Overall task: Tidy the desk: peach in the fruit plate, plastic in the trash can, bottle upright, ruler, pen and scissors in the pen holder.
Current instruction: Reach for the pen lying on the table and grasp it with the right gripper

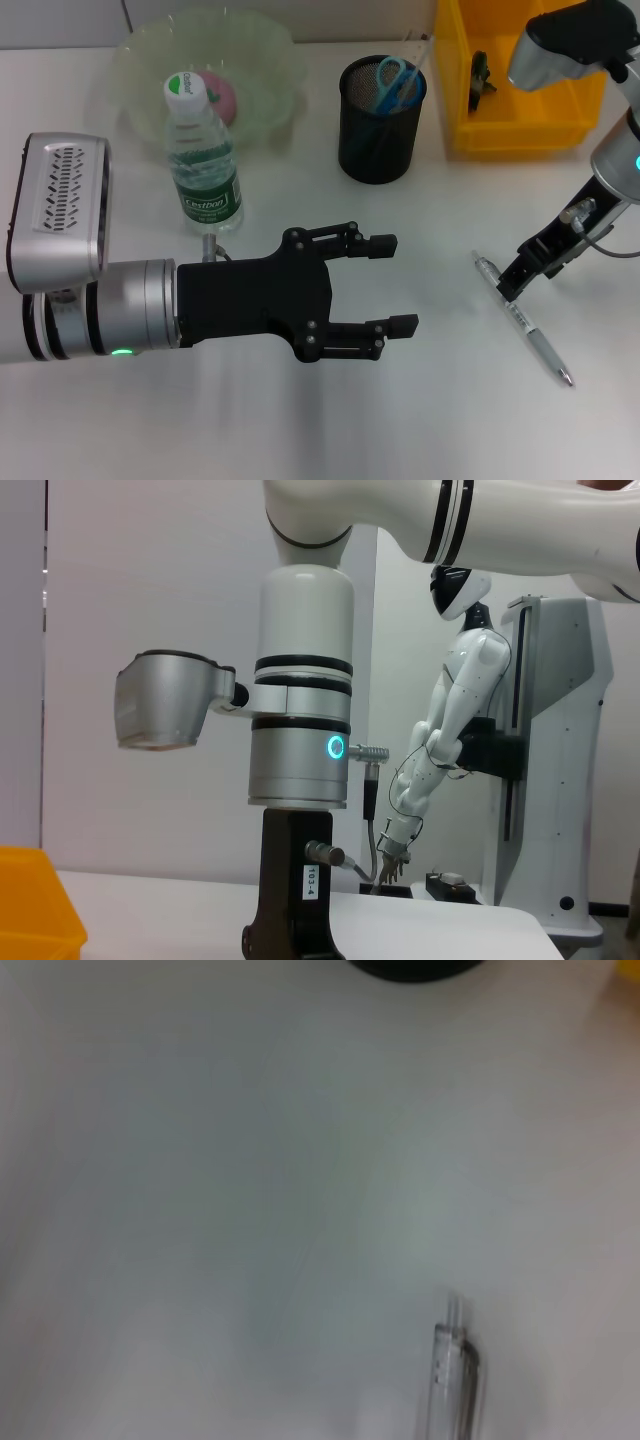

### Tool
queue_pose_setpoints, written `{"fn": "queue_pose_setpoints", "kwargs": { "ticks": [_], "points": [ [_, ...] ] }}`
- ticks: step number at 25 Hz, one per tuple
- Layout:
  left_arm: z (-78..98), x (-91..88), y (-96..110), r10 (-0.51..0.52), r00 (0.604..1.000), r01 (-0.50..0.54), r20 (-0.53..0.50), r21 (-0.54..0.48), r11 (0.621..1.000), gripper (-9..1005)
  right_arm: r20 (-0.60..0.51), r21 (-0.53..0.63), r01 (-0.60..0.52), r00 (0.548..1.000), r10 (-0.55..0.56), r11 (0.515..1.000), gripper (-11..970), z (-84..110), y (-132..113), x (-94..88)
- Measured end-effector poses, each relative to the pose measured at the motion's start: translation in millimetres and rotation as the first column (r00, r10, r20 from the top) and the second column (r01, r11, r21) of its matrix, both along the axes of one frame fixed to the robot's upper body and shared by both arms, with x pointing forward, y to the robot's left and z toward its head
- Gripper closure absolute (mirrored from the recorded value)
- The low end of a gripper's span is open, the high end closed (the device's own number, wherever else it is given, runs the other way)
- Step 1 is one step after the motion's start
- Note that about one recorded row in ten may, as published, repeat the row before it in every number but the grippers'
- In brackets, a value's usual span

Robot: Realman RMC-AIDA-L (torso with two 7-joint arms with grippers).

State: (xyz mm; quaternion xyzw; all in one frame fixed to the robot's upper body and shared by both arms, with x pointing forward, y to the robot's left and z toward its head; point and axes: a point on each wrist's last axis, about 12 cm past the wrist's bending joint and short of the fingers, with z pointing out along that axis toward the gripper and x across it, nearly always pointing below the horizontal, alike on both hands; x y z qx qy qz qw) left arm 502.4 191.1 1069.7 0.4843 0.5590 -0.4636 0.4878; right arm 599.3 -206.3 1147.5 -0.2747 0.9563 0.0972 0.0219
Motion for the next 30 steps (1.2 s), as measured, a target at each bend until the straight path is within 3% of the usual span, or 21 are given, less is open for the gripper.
{"fn": "queue_pose_setpoints", "kwargs": {
  "ticks": [30],
  "points": [
    [-1.0, 1.3, 1, 0.015, 1.000, -0.015, 0.016, 0.008, 1.000, 210, 0.030, -0.002, -0.007, 1.000, 0.008, 1.000, 309, -19.5, 19, 9.0]
  ]
}}
